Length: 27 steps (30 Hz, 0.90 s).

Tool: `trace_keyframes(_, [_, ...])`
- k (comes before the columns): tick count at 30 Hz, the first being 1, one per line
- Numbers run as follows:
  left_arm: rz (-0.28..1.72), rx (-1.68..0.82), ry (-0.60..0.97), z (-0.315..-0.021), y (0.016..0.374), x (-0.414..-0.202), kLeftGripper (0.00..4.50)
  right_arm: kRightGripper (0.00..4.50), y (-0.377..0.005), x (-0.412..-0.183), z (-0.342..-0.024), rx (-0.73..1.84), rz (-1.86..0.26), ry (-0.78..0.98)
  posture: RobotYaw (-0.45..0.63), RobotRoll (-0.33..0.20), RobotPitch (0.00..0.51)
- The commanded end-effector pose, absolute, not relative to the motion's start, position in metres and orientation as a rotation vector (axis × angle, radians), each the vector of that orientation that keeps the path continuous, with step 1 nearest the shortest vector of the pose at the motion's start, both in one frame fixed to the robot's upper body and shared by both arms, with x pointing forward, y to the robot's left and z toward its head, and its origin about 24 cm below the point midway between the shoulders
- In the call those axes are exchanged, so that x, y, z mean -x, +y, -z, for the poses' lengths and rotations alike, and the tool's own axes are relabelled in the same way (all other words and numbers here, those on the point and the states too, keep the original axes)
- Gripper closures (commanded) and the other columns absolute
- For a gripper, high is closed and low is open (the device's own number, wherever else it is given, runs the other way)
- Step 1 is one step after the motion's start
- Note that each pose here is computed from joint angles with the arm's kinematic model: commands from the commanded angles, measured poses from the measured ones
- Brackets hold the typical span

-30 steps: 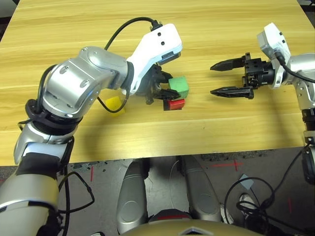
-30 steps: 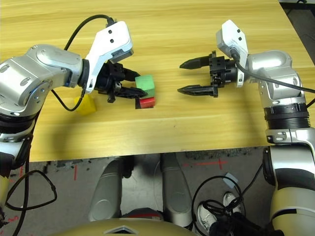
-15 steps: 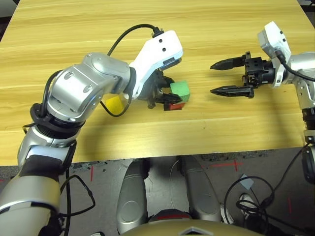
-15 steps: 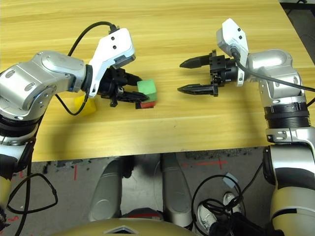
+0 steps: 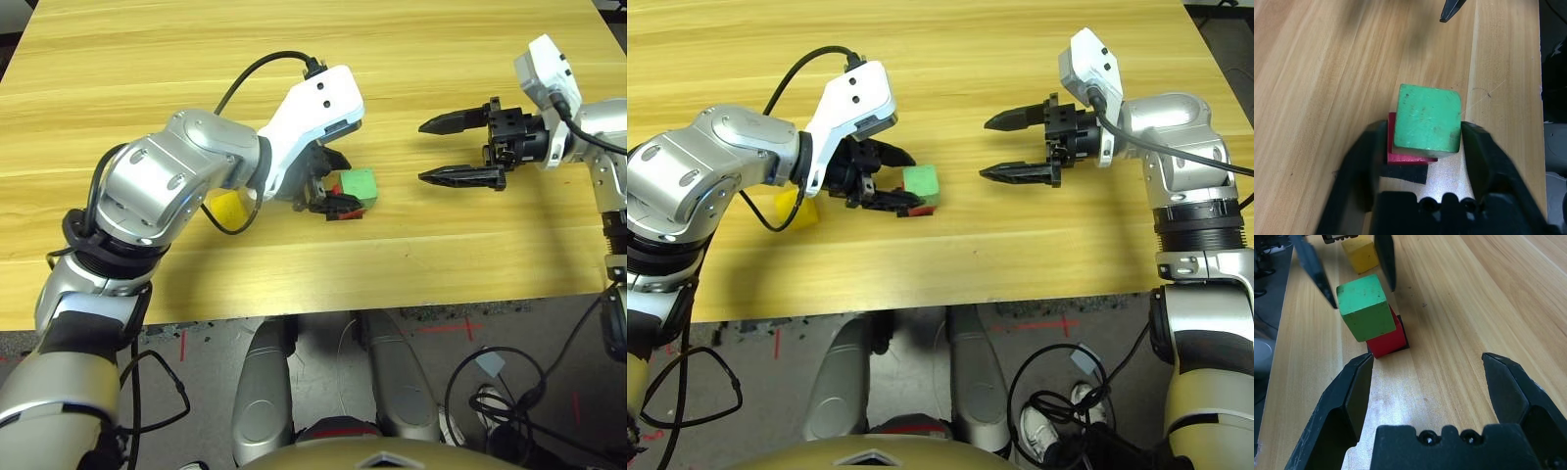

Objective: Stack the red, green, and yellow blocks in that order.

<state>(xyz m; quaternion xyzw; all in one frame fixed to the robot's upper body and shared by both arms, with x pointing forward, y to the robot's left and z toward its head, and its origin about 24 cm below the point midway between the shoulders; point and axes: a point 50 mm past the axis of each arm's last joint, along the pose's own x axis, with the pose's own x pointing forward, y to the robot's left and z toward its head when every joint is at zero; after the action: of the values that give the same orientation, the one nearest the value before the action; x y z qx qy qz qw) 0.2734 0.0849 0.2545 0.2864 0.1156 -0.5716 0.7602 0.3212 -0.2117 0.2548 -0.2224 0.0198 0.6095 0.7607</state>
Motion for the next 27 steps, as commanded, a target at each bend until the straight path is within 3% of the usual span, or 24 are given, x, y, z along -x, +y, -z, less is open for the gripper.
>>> trace_keyframes(1, [1.255, -0.642, 0.235, -0.259, 0.099, -0.268, 0.03, 0.0, -0.212, -0.321, -0.254, 0.481, -1.334, 0.047, 0.09, 0.0, 0.358])
trace_keyframes(9, [1.227, -0.639, 0.25, -0.267, 0.139, -0.261, 0.03, 0.0, -0.212, -0.323, -0.254, 0.479, -1.337, 0.05, 0.11, -0.003, 0.356])
trace_keyframes(16, [1.115, -0.732, 0.405, -0.238, 0.189, -0.252, 0.03, 0.0, -0.21, -0.327, -0.256, 0.483, -1.35, 0.044, 0.15, -0.006, 0.352])
trace_keyframes(27, [0.946, -0.761, 0.462, -0.219, 0.22, -0.252, 0.03, 0.0, -0.205, -0.332, -0.259, 0.489, -1.372, 0.045, 0.18, -0.016, 0.352])
